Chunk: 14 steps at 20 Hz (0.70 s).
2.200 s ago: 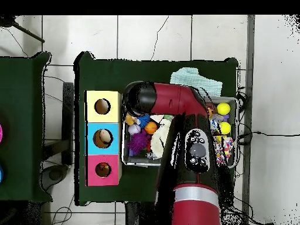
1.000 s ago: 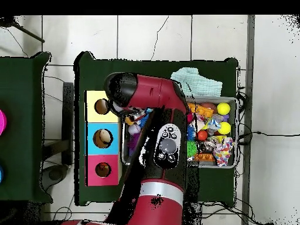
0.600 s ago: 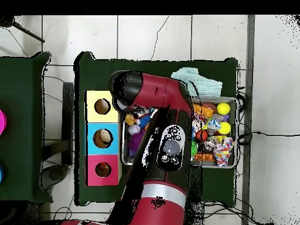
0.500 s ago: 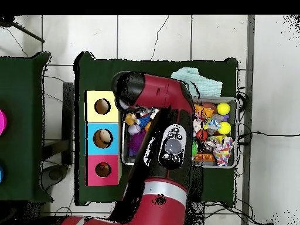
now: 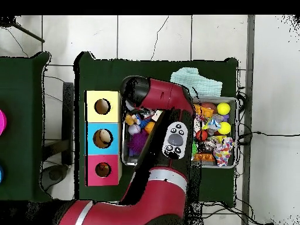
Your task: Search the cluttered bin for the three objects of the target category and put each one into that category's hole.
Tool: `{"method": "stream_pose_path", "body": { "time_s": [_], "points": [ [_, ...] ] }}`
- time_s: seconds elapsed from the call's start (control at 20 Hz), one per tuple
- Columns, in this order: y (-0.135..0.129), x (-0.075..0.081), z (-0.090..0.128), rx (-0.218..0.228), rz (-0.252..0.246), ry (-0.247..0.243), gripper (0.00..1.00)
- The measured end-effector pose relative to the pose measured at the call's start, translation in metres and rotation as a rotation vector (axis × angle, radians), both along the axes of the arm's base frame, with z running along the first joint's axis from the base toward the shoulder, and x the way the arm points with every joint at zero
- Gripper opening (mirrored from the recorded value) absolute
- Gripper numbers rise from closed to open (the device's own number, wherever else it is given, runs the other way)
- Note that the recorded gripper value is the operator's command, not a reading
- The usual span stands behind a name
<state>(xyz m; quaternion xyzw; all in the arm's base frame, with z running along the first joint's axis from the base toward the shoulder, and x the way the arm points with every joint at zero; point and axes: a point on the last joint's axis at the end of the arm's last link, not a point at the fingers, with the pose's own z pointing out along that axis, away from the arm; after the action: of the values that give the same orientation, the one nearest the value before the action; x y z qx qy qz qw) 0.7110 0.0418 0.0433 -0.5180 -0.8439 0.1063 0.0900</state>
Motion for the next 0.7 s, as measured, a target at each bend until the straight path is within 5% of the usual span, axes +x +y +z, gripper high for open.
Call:
{"method": "stream_pose_path", "body": {
  "time_s": [0.3, 0.7],
  "points": [
    [0.014, -0.005, -0.01, 0.007, -0.002, 0.016, 1.0],
    [0.058, 0.004, 0.018, 0.032, 0.006, -0.028, 1.0]
  ]
}}
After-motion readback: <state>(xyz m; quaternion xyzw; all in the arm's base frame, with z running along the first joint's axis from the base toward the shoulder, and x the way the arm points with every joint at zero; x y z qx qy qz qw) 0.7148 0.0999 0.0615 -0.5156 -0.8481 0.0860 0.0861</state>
